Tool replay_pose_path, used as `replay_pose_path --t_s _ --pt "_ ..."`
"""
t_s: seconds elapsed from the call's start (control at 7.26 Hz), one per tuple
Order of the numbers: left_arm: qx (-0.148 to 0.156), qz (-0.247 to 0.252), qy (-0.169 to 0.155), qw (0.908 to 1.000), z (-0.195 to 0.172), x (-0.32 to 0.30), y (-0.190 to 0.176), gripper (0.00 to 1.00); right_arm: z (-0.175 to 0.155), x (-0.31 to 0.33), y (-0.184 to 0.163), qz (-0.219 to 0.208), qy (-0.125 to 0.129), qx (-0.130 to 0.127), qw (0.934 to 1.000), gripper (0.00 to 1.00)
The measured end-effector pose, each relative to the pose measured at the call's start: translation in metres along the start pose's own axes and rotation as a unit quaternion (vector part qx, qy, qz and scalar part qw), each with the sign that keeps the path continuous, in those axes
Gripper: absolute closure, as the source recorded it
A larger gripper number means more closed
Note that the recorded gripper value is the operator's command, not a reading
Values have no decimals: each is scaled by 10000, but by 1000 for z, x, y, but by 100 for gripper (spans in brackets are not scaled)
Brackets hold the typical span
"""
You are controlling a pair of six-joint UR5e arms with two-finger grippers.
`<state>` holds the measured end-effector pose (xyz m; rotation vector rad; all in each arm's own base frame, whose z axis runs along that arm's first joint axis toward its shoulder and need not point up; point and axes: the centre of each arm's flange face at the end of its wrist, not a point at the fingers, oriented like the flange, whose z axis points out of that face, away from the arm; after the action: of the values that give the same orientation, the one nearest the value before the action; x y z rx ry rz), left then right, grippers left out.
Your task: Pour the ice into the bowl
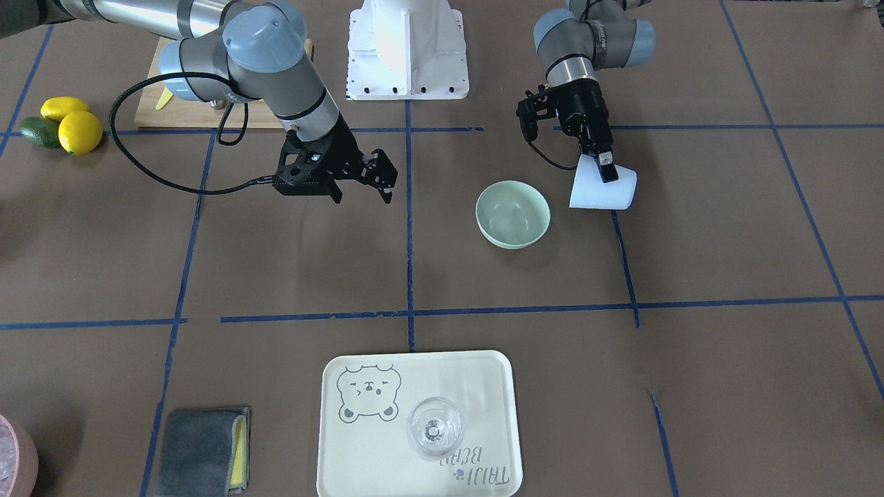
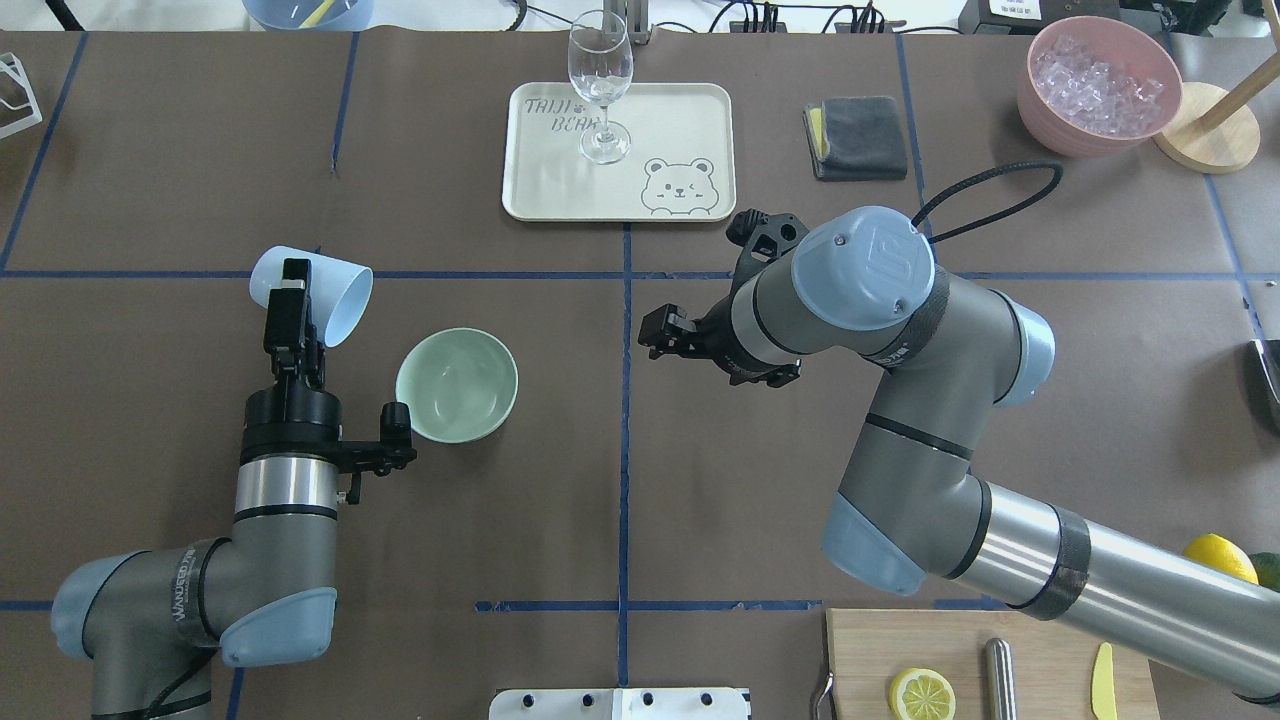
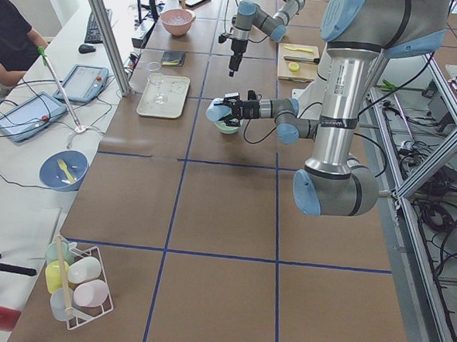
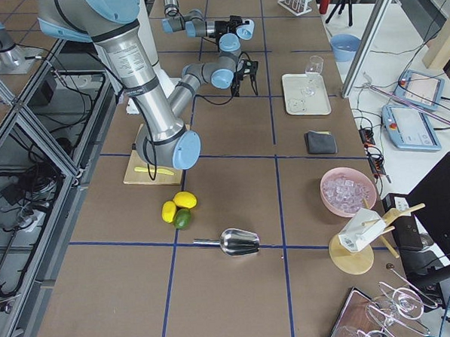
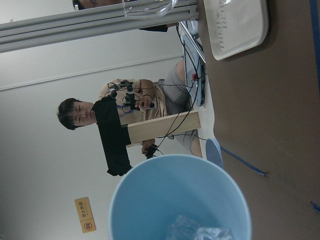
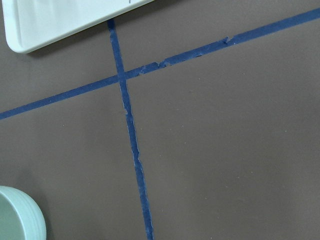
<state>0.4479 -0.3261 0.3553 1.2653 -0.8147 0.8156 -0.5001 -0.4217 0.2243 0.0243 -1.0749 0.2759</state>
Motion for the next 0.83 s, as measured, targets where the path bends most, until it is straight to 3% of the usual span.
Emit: replay_pose_path --t_s 0.83 --pt "-103 879 -238 9958 0 -7 -3 100 -4 -5 1 96 -152 13 9998 0"
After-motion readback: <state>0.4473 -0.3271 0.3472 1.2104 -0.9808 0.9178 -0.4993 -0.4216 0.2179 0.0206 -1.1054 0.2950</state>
